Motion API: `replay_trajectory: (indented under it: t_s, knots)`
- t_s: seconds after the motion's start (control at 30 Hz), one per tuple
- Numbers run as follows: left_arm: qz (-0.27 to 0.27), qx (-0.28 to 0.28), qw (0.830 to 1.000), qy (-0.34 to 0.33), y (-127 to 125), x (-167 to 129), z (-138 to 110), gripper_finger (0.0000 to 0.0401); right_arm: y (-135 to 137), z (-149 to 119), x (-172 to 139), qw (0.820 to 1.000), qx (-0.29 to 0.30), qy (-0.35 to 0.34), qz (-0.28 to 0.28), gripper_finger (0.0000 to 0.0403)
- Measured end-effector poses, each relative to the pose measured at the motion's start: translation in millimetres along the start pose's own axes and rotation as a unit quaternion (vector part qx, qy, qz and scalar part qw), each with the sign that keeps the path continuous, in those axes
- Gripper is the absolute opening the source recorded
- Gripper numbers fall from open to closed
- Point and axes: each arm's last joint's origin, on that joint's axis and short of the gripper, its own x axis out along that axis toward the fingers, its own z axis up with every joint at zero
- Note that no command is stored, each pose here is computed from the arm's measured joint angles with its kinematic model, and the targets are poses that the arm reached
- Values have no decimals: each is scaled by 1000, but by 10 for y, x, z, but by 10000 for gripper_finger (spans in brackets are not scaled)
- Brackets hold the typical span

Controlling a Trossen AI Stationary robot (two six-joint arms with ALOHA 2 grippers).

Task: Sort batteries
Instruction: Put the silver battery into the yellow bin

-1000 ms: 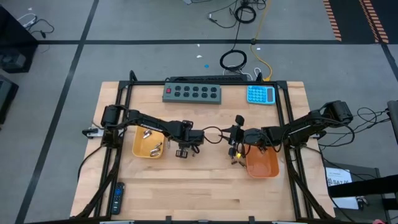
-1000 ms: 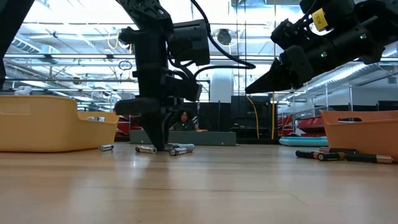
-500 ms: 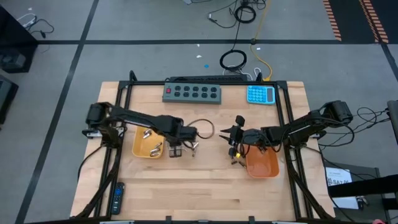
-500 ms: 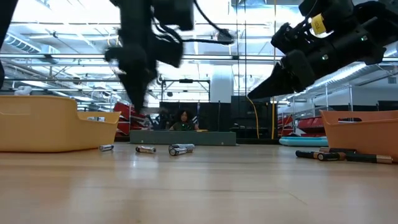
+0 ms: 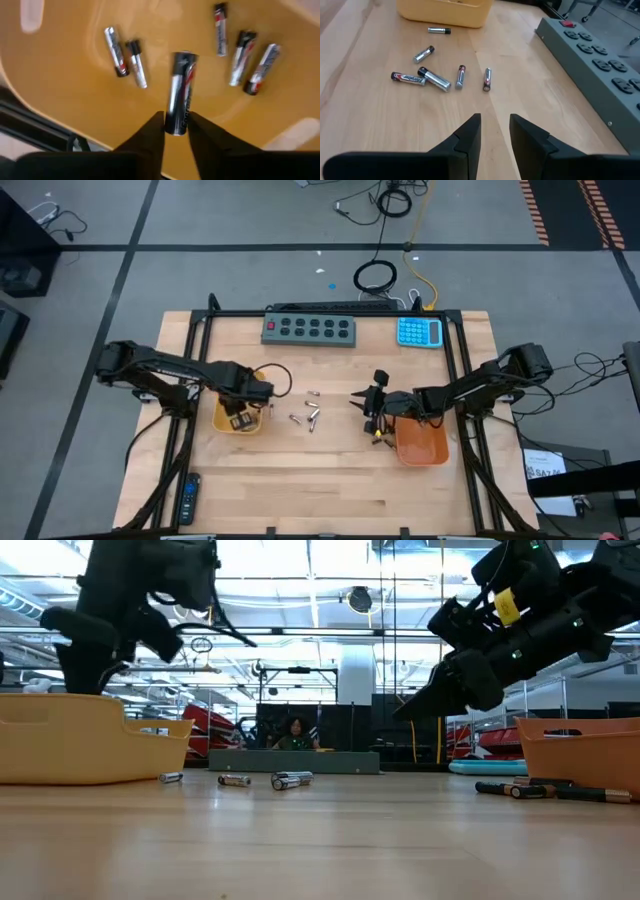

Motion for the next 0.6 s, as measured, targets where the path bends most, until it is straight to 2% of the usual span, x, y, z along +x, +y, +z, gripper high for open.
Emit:
replay_trajectory:
  t_s: [0.1, 0.17, 0.3, 0.47, 0.6]
  knots:
    - [-1, -3, 1000, 0, 13, 10, 0, 145, -1, 14, 1, 1000, 0, -7, 0, 93]
    - [-7, 0, 1000, -12, 2, -38, 23, 160, -2, 15, 0, 1000, 0, -7, 0, 93]
    - [-24, 7, 998, -53, -34, -194, 101, 167, -2, 15, 0, 1000, 0, -7, 0, 93]
    - [-76, 13, 983, -165, -198, -352, 390, 169, -2, 16, -1, 1000, 0, -7, 0, 93]
    - [-70, 66, 981, -169, -414, -231, 656, 170, 4, 11, -2, 1000, 10, -4, 11, 93]
